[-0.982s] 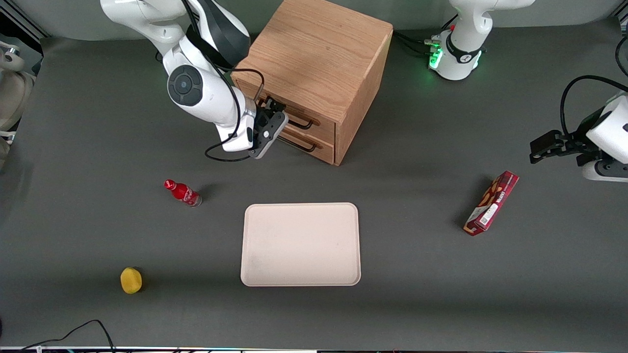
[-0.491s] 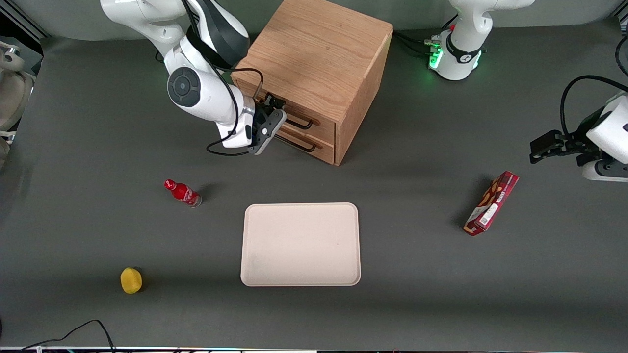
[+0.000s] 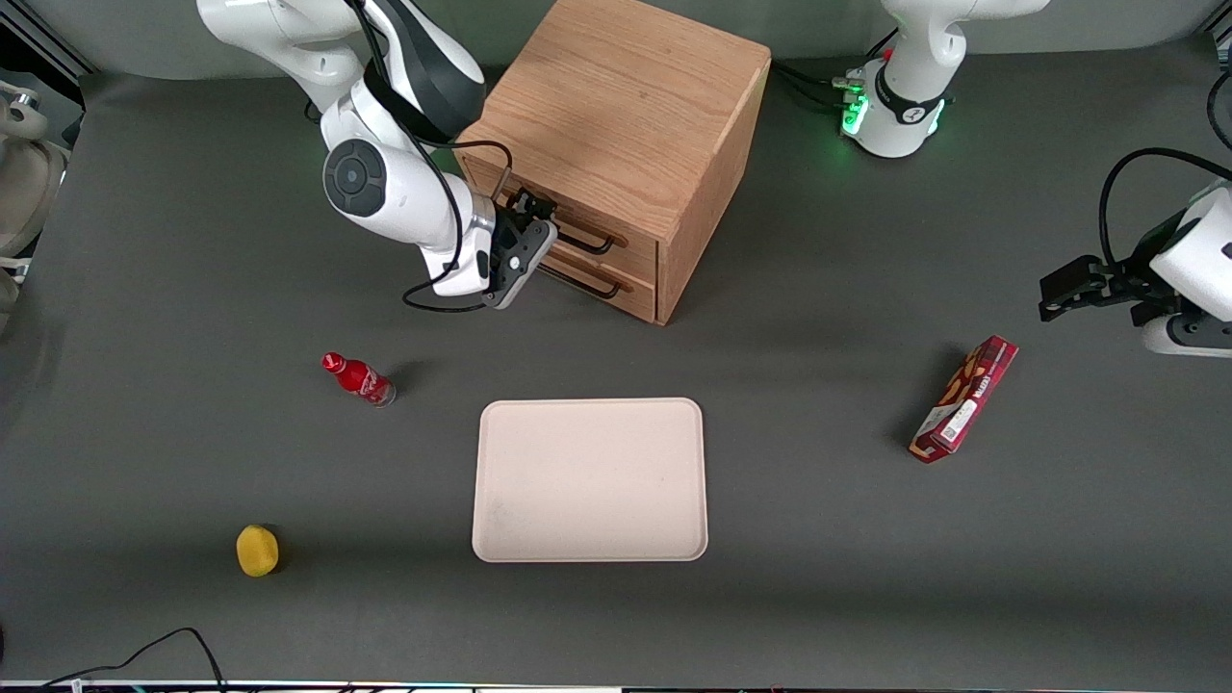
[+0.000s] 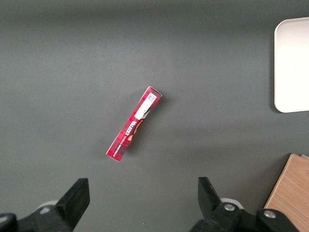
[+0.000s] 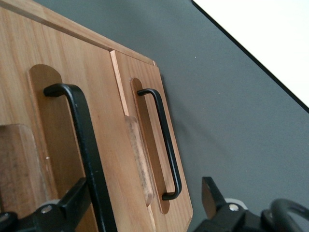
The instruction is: Open upper drawer
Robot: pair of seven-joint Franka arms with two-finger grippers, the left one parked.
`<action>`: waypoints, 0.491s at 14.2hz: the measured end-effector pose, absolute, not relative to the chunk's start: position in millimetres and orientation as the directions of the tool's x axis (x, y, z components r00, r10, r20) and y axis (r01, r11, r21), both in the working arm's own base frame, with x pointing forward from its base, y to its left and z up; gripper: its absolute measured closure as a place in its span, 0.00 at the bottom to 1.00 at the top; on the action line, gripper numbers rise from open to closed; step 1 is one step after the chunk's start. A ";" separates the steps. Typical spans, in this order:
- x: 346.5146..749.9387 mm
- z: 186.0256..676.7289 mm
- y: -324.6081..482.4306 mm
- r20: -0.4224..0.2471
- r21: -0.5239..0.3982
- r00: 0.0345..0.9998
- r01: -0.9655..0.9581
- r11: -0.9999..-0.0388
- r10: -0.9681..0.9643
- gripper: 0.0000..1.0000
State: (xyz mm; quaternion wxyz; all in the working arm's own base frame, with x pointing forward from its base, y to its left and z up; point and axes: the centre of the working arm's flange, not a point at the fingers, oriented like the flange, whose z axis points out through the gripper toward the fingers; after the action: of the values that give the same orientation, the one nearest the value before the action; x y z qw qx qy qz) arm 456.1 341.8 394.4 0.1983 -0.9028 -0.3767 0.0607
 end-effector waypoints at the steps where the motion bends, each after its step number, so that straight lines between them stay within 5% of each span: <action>1: 456.7 393.1 341.6 0.042 -0.406 0.708 0.657 -0.635 0.705 0.00; 7: 481.8 375.7 319.1 0.057 -0.410 0.737 0.633 -0.657 0.674 0.00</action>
State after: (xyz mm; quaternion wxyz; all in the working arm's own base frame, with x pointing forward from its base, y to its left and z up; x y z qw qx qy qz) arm 481.8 319.1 375.7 0.2056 -0.9089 -0.3595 0.0500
